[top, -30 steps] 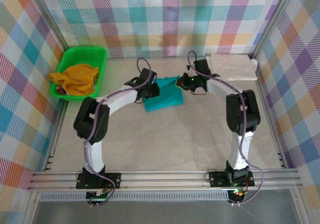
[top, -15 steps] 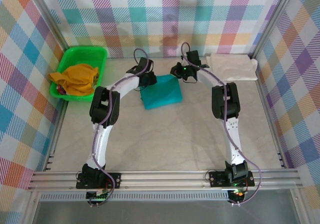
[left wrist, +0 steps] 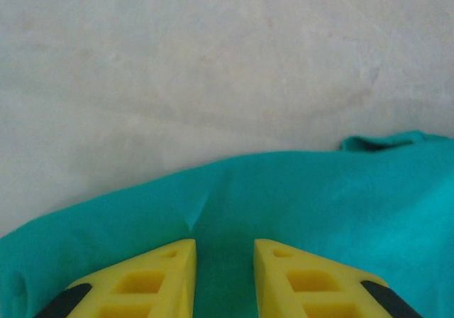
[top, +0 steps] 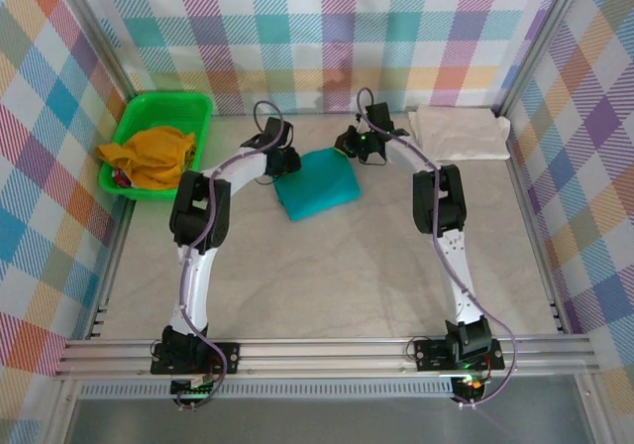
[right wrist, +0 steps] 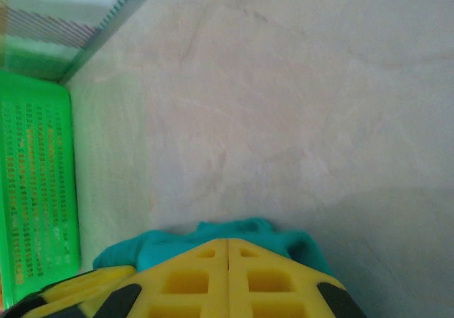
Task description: Fold and stack the t-shirts
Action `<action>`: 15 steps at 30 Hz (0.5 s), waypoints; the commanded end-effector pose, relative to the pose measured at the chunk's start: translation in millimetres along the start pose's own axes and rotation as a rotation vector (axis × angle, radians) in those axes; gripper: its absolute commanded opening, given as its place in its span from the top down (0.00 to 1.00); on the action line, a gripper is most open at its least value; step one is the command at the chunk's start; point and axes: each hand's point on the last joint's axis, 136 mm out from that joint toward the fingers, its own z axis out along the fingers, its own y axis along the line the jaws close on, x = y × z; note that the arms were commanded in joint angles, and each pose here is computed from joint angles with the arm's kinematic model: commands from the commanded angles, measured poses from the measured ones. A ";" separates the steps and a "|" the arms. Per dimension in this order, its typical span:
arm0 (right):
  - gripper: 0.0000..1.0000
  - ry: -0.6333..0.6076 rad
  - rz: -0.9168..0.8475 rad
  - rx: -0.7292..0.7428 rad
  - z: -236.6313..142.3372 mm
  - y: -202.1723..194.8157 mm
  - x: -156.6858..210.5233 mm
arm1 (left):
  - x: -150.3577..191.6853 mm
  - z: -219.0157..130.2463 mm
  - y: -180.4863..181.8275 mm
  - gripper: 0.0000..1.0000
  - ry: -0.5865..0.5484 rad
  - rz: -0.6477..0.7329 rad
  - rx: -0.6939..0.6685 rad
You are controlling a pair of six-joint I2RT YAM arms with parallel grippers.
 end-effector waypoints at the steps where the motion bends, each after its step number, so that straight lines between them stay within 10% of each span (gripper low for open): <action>1: 0.85 -0.035 -0.093 -0.101 -49.7 59.5 2.1 | -29.0 -63.3 -25.6 0.71 -0.136 -0.046 0.100; 15: 0.61 0.081 -0.149 0.074 -86.5 1.1 81.9 | 79.2 -91.7 -5.5 0.70 -0.088 -0.067 0.031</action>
